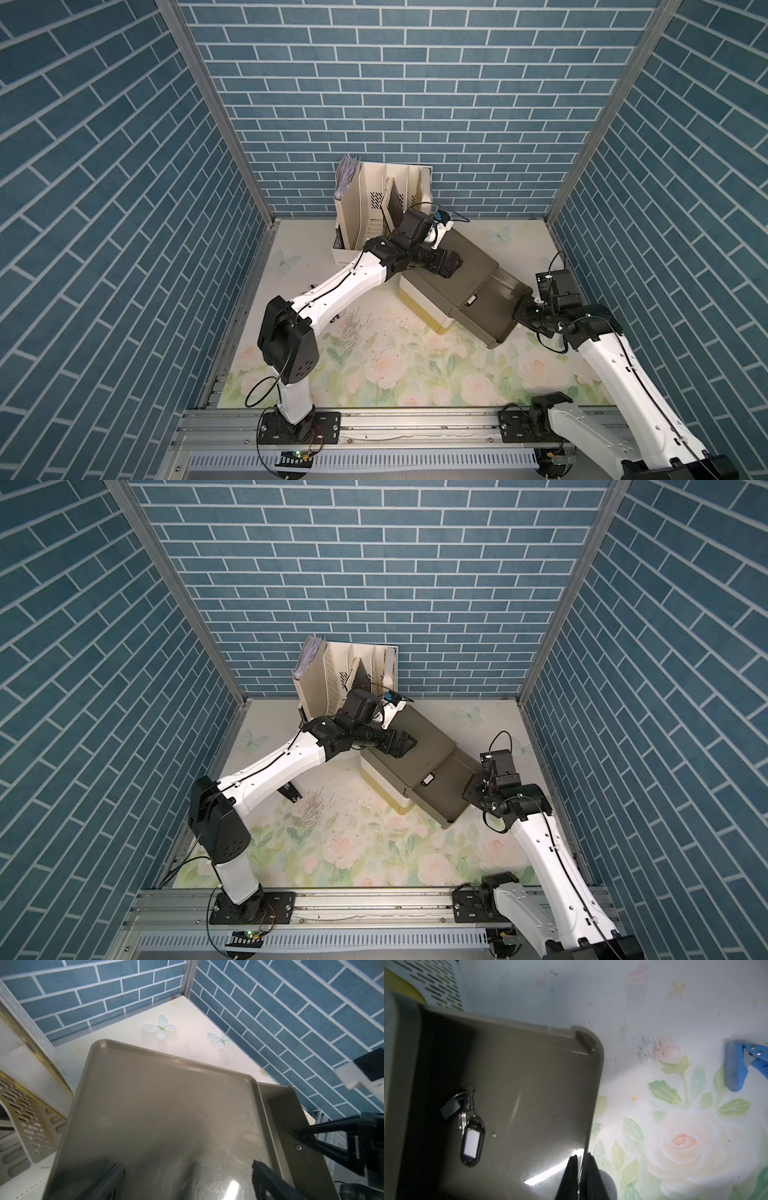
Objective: Take the keys out of the drawer
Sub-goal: Pick up the key from the drawer.
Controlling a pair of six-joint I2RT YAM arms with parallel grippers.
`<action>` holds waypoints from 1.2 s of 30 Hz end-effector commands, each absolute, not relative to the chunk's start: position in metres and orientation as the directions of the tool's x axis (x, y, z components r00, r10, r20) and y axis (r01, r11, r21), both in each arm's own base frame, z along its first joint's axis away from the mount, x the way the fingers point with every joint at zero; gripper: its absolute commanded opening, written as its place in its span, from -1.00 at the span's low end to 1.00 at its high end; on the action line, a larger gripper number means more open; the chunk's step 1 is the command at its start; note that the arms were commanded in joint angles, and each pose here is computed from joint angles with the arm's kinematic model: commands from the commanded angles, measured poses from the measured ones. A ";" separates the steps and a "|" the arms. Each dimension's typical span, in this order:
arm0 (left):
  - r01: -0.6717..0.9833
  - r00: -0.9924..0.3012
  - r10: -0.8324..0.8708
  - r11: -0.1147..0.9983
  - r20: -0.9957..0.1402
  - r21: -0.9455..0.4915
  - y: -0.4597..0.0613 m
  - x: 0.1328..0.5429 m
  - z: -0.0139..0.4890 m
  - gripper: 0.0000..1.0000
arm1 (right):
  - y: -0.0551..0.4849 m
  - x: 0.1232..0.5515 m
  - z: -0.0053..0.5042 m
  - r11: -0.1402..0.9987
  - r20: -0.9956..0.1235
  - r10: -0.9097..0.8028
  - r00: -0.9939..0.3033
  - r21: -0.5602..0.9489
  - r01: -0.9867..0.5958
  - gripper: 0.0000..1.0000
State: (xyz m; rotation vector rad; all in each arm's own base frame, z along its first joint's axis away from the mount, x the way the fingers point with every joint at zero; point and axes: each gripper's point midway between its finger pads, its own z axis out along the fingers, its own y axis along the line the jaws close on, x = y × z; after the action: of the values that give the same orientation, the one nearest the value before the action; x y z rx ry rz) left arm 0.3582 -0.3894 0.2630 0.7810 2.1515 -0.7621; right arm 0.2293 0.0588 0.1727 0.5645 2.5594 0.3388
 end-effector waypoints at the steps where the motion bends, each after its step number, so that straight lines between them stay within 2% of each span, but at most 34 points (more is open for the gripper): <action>1: 0.703 -0.601 0.353 0.660 -0.717 -0.265 -0.388 0.350 0.236 1.00 | 0.069 0.215 0.174 0.927 -0.423 0.319 -0.848 0.324 0.188 -0.95; 8: 0.699 -0.602 0.363 0.670 -0.711 -0.249 -0.387 0.352 0.232 1.00 | 0.081 0.223 0.187 0.913 -0.432 0.315 -0.845 0.382 0.144 -0.84; 9: 0.699 -0.600 0.364 0.671 -0.712 -0.247 -0.386 0.352 0.232 1.00 | 0.080 0.223 0.188 0.913 -0.429 0.316 -0.846 0.379 0.149 -0.77; 10: 0.698 -0.602 0.363 0.672 -0.712 -0.248 -0.386 0.352 0.232 1.00 | 0.081 0.223 0.189 0.914 -0.430 0.311 -0.848 0.379 0.143 -0.55; 11: 0.699 -0.601 0.365 0.672 -0.711 -0.246 -0.386 0.352 0.232 1.00 | 0.082 0.225 0.195 0.912 -0.442 0.309 -0.842 0.388 0.131 -0.22; 12: 0.699 -0.600 0.366 0.672 -0.711 -0.244 -0.386 0.352 0.232 1.00 | 0.083 0.226 0.203 0.909 -0.462 0.313 -0.830 0.400 0.120 -0.14; 18: 0.697 -0.601 0.368 0.675 -0.709 -0.241 -0.385 0.352 0.231 1.00 | 0.080 0.238 0.262 0.912 -0.575 0.309 -0.757 0.405 0.064 -0.12; 22: 0.693 -0.600 0.329 0.670 -0.729 -0.267 -0.385 0.353 0.245 1.00 | 0.092 0.250 0.291 0.906 -0.605 0.276 -0.747 0.422 -0.008 -0.13; 25: 0.700 -0.588 0.292 0.651 -0.755 -0.294 -0.385 0.353 0.265 1.00 | 0.118 0.261 0.284 0.898 -0.564 0.212 -0.798 0.434 -0.068 -0.16; 30: 0.705 -0.556 0.249 0.647 -0.793 -0.291 -0.365 0.345 0.293 0.99 | 0.148 0.280 0.262 0.940 -0.505 0.046 -0.862 0.315 -0.134 -0.13; 36: 0.681 -0.560 0.148 0.643 -0.815 -0.351 -0.338 0.325 0.298 0.99 | 0.162 0.287 0.247 0.950 -0.471 0.039 -0.881 0.290 -0.113 -0.08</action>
State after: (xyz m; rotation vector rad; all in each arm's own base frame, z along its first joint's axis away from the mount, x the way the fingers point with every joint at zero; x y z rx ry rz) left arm 0.3266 -0.3436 0.2906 0.6923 2.1106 -0.8043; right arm 0.2931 0.1693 0.2420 -0.0458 2.6229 0.4841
